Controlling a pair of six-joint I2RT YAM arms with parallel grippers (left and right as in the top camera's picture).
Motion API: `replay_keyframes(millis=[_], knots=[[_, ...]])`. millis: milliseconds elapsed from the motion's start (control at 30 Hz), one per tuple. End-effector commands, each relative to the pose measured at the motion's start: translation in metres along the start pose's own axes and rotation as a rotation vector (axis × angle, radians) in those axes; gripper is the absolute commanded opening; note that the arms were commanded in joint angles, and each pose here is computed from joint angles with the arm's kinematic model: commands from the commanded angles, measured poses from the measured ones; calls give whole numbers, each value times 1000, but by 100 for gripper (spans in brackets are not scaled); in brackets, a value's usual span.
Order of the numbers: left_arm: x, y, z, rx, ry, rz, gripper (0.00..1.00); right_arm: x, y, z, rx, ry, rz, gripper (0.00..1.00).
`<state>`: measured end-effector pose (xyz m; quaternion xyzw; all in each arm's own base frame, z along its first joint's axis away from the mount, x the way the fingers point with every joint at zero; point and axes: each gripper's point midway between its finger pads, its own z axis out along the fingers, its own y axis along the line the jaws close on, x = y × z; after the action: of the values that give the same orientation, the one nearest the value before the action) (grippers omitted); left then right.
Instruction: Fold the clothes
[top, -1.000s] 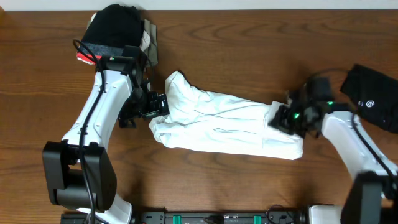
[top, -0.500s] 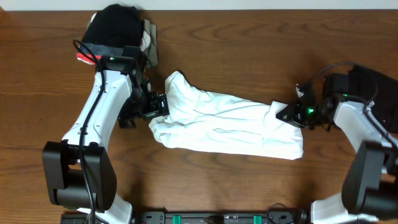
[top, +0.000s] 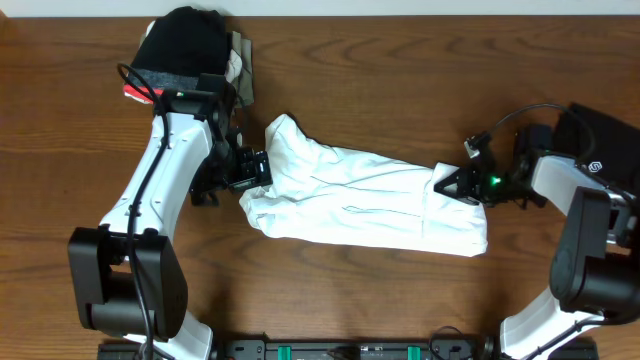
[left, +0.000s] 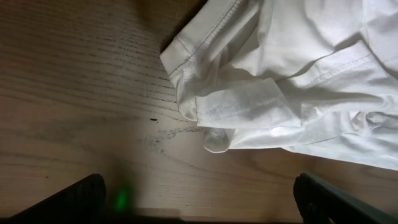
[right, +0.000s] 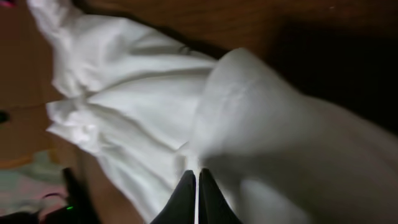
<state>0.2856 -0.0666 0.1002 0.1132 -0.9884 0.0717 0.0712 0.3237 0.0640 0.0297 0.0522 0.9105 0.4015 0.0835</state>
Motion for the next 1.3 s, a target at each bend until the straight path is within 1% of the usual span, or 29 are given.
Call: replay_keyframes(millis=[0,100,200,367,467,533,733,900,1000,1067,1133,1167,1200,1267], knots=[[0,3,-1,-13,1,17,98,-23,45,-38,-93,-105,-110,3],[0,3,-1,-14,2,20,98,-10,68,-57,-87,-108,-149,3],[0,3,-1,-13,1,20,98,15,78,-61,-90,-64,-199,3],[0,3,-1,-13,1,20,98,50,61,-40,-119,-7,-142,2],[0,3,-1,-14,2,20,98,68,50,-22,-180,-26,-128,5],[0,3,-1,-13,1,20,98,77,38,-12,-178,-41,-80,7],[0,3,-1,-13,2,20,98,90,16,4,-136,-58,37,12],[0,3,-1,-13,2,20,98,94,-7,6,-16,-49,188,12],[1,3,-1,-14,4,19,98,96,-25,6,86,-56,316,13],[2,4,-1,-16,9,19,98,98,-34,5,138,-59,367,16],[3,4,-1,-17,13,18,98,99,-36,5,150,-58,367,23],[3,4,-1,-17,12,18,98,100,-36,5,153,-56,369,23],[3,4,-1,-17,12,18,98,100,-36,5,152,-55,361,22],[3,4,-1,-17,12,19,98,98,-34,4,146,-57,345,16]])
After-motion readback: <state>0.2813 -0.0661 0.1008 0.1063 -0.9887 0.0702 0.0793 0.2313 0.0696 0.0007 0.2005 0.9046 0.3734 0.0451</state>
